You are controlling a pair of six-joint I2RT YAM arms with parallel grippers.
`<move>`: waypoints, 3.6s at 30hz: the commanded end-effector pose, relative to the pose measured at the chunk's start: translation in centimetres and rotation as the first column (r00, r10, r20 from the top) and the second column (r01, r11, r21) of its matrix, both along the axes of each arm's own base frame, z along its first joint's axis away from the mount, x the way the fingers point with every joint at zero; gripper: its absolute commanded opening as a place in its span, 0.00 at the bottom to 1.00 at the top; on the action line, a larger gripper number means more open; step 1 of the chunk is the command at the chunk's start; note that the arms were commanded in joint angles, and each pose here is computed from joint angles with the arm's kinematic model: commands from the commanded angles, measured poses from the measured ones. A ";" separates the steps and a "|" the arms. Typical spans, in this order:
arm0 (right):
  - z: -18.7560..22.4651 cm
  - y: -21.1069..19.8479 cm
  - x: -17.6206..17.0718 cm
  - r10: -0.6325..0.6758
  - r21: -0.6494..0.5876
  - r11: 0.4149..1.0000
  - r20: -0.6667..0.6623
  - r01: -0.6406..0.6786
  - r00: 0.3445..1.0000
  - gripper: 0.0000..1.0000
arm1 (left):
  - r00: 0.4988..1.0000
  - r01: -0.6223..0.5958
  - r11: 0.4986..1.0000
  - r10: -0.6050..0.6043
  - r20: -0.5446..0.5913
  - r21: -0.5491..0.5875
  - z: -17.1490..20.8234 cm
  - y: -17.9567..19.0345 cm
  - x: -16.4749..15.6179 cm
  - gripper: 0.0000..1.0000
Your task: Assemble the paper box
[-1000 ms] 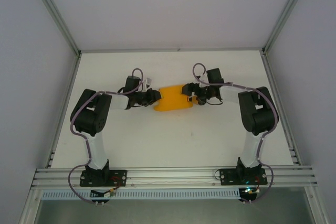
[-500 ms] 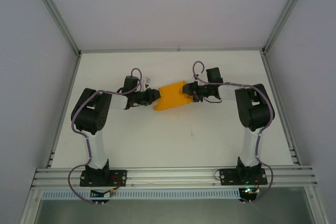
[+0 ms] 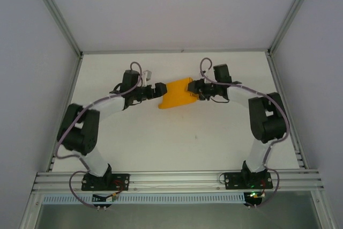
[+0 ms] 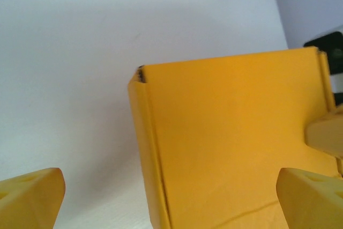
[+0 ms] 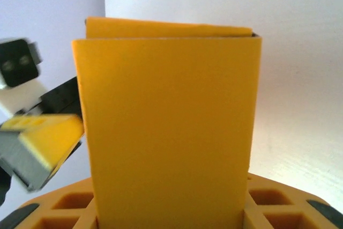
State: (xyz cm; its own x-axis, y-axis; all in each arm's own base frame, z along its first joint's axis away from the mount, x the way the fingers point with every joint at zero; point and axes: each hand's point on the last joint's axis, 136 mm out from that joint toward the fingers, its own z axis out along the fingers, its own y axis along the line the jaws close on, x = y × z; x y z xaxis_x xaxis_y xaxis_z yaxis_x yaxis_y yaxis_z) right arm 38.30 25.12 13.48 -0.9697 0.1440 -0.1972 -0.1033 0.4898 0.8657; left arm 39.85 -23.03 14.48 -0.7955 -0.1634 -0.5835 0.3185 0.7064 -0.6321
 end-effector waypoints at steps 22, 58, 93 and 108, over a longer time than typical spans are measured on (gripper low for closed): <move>7.1 -6.9 -7.3 -0.146 0.071 0.967 -0.632 0.244 0.761 0.40 | 0.488 0.094 0.575 -0.738 0.466 0.812 7.9 -8.9 -10.6 1.00; 7.6 -7.6 -8.1 -0.165 0.013 0.975 -0.624 0.221 0.764 0.75 | 0.493 0.138 0.485 -0.790 0.365 0.863 4.7 -10.6 -9.3 0.48; 5.6 -6.3 -7.8 0.510 -0.593 0.792 0.506 -0.149 0.695 0.84 | 0.555 0.672 0.261 -0.797 -0.237 0.693 -5.0 -4.3 -13.4 0.43; 1.9 -4.7 -7.5 0.634 -0.662 0.696 0.385 -0.278 0.671 0.42 | 0.545 0.675 0.256 -0.805 -0.234 0.692 -4.6 -4.8 -12.8 0.43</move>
